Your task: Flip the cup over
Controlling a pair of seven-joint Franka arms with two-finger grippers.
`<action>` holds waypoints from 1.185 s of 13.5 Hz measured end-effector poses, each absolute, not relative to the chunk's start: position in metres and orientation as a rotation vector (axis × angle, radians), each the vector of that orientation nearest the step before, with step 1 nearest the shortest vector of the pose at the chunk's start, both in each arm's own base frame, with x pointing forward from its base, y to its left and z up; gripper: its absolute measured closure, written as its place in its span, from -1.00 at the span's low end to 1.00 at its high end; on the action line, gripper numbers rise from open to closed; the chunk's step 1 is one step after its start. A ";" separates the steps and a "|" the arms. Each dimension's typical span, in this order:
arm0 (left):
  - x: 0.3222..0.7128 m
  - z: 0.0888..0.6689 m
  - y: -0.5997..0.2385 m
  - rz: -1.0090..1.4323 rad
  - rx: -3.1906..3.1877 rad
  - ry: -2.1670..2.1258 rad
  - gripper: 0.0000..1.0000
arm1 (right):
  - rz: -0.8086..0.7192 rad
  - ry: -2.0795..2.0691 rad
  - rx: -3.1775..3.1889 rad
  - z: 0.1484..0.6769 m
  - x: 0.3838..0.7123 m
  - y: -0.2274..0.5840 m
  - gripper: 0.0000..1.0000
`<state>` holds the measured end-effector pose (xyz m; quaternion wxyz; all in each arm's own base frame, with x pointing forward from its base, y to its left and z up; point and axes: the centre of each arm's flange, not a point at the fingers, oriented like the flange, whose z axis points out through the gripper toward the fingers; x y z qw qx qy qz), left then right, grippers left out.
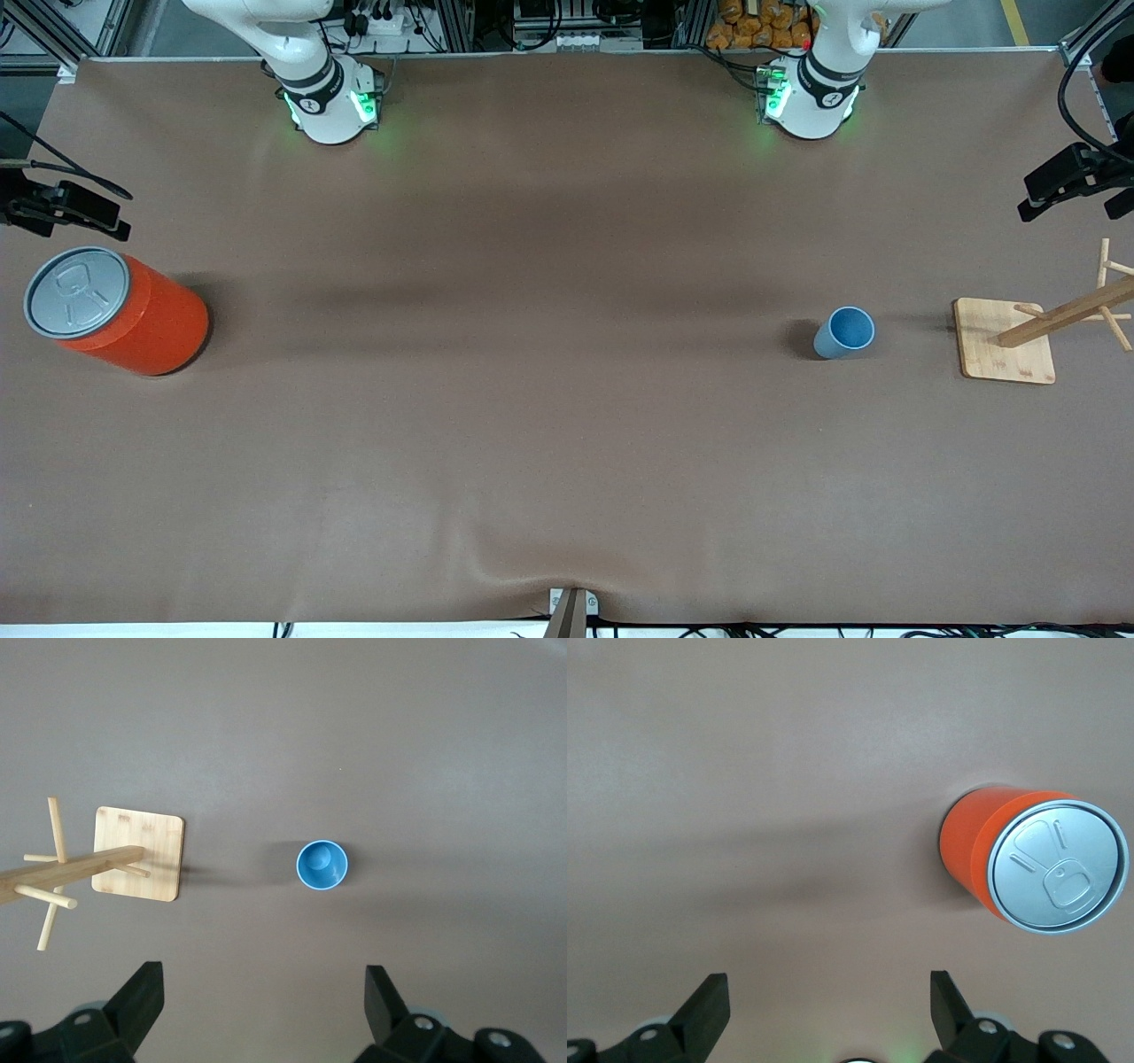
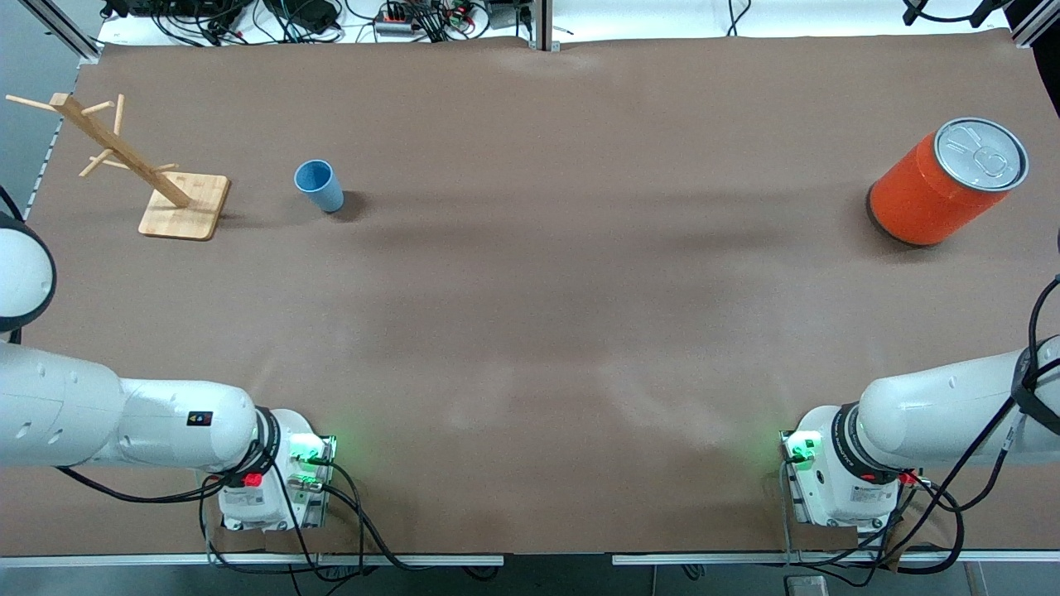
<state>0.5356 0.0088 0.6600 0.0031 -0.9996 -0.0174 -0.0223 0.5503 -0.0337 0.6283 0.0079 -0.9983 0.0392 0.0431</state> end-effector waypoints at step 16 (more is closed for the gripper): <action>0.535 0.643 -0.005 0.004 -3.138 -0.067 -1.00 | 0.136 0.124 -3.120 0.628 0.551 -0.034 -1.00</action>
